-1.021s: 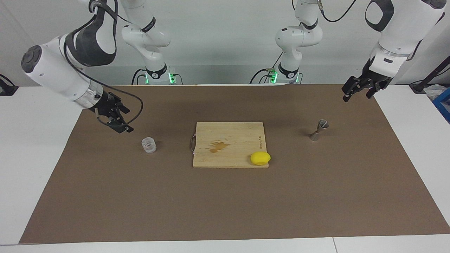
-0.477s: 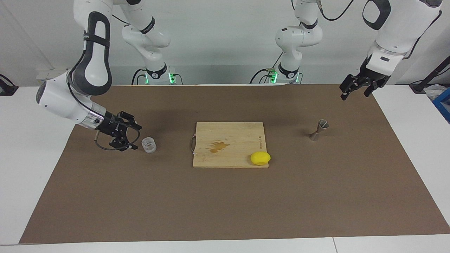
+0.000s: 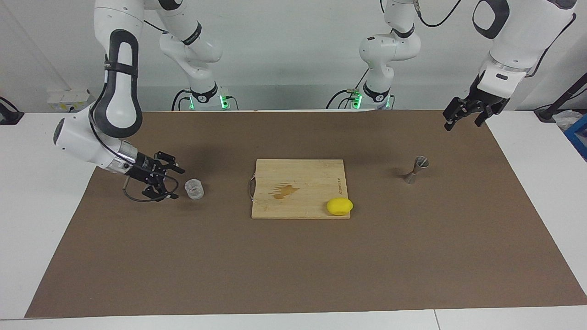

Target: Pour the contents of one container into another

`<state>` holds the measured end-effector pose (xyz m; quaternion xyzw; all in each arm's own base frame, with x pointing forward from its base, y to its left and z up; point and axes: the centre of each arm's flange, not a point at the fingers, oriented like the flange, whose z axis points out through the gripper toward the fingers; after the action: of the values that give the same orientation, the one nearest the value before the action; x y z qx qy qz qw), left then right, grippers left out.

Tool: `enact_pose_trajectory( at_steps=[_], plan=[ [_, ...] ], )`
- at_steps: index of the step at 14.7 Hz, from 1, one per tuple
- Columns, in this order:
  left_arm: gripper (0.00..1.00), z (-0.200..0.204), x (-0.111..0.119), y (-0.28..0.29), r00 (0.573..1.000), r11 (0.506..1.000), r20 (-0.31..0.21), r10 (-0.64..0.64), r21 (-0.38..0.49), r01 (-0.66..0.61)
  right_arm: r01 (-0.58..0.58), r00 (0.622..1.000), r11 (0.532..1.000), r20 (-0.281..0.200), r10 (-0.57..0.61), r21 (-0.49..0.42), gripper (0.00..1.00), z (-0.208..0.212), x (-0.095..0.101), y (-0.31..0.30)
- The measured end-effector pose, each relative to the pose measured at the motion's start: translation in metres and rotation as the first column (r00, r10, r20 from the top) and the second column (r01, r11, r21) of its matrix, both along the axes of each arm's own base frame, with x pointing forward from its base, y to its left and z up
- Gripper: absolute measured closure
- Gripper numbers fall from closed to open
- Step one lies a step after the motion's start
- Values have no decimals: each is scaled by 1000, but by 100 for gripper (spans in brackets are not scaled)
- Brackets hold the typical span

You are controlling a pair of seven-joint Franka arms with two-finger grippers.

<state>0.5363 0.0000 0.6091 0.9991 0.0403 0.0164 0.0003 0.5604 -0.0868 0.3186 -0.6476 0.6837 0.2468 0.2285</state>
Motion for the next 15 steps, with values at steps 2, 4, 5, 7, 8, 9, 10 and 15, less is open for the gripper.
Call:
enact_pose_trajectory(
  at_steps=[2,4,5,7,8,9,10,15],
  plan=[
    [0,-1,0,2,1000,1000,-2,0,-4,0,-20,1000,999,8,20,35,0,-27,-10,-13],
    [0,-7,-1,2,999,999,-12,-45,-31,45,-42,999,996,17,41,73,0,-54,-15,-19],
    [0,-11,-1,4,997,995,-15,-79,-56,78,-49,999,995,15,48,82,0,-62,-16,-18],
    [0,-23,0,15,990,981,4,-141,-132,140,-42,999,994,8,41,105,0,-70,-16,-10],
    [0,-33,0,24,985,971,19,-172,-166,173,-32,999,993,7,32,114,0,-73,-17,-6],
    [0,-42,0,31,977,957,34,-208,-199,211,-25,1000,993,7,24,116,0,-76,-18,-3],
    [0,-50,-1,38,967,938,53,-249,-235,254,-23,1000,993,6,23,115,0,-79,-20,0],
    [0,-86,-1,64,864,790,188,-468,-349,504,-42,999,991,17,40,124,0,-82,-20,13]
  ],
)
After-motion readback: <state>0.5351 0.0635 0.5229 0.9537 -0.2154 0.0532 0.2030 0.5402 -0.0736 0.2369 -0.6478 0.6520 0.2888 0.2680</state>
